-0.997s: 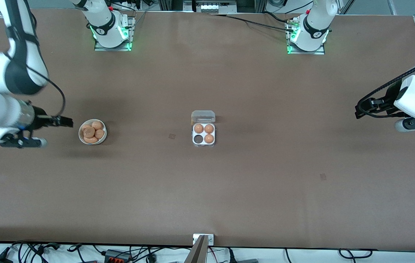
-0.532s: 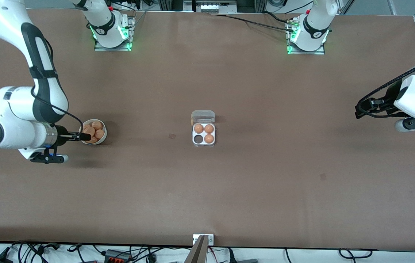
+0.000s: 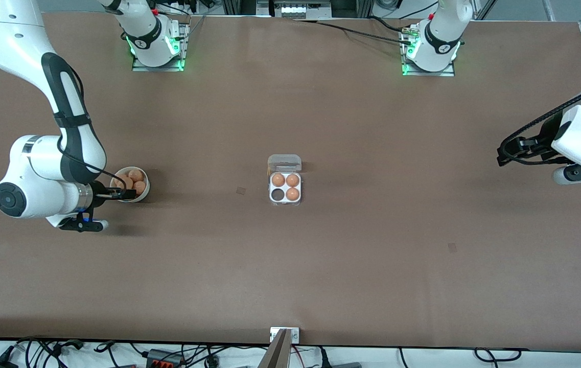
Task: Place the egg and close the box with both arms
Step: 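Reach the right gripper down to the white bowl of eggs, then grasp one brown egg from the bowl with the right gripper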
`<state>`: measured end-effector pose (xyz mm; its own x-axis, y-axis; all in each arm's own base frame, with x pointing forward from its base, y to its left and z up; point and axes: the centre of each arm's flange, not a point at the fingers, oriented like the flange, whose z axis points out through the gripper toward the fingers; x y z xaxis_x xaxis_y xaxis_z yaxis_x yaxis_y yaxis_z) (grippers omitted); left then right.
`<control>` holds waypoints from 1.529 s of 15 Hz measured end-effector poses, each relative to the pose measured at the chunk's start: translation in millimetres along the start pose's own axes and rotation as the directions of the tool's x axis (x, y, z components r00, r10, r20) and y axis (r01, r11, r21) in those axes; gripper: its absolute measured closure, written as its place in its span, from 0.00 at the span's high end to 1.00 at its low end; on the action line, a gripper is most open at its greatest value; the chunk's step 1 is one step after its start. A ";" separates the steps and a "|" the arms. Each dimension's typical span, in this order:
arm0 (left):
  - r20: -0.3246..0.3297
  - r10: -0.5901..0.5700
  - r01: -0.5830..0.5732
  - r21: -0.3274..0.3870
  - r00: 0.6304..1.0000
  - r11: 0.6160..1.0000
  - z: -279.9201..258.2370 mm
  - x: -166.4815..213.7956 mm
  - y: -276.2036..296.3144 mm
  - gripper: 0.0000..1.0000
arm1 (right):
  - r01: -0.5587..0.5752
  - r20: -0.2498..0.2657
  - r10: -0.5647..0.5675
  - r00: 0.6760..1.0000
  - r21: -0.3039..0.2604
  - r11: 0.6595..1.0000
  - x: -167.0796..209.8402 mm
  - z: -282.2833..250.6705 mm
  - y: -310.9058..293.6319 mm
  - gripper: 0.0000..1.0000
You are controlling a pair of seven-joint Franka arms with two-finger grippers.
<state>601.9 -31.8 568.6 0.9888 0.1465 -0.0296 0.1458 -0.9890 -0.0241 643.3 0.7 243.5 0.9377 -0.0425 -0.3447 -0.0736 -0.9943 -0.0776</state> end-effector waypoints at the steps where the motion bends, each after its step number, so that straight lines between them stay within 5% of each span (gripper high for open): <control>1: 0.000 0.000 0.000 0.000 1.000 1.000 0.0 0.0 0.0 1.00 | -0.006 0.012 0.005 1.000 0.012 1.000 0.1 4.0 -0.1 1.00; 6: 0.000 0.000 0.000 0.000 1.000 1.000 0.0 0.0 -0.2 1.00 | -0.026 0.041 0.025 0.999 0.025 0.999 2.8 18.6 9.7 0.98; 11: 0.000 0.000 0.000 0.000 1.000 1.000 0.0 0.1 -0.3 1.00 | -0.031 0.045 0.030 0.999 0.028 0.999 2.9 19.9 12.6 0.83; 15: 0.000 0.000 0.000 0.000 1.000 1.000 0.0 0.1 -0.3 1.00 | -0.033 0.063 0.031 0.998 0.029 0.999 0.9 20.7 13.7 0.44; 23: 0.005 -0.002 0.002 0.001 1.000 1.000 0.5 -0.5 -0.3 1.00 | -0.003 0.079 0.000 0.997 0.034 0.999 1.7 -6.5 8.4 0.45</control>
<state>601.3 -31.6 568.1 0.9882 0.1488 -0.0348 0.1480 -0.9887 -0.0250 646.4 -8.4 248.4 0.9082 -0.0346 -0.4172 -0.0876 -0.9902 -0.1087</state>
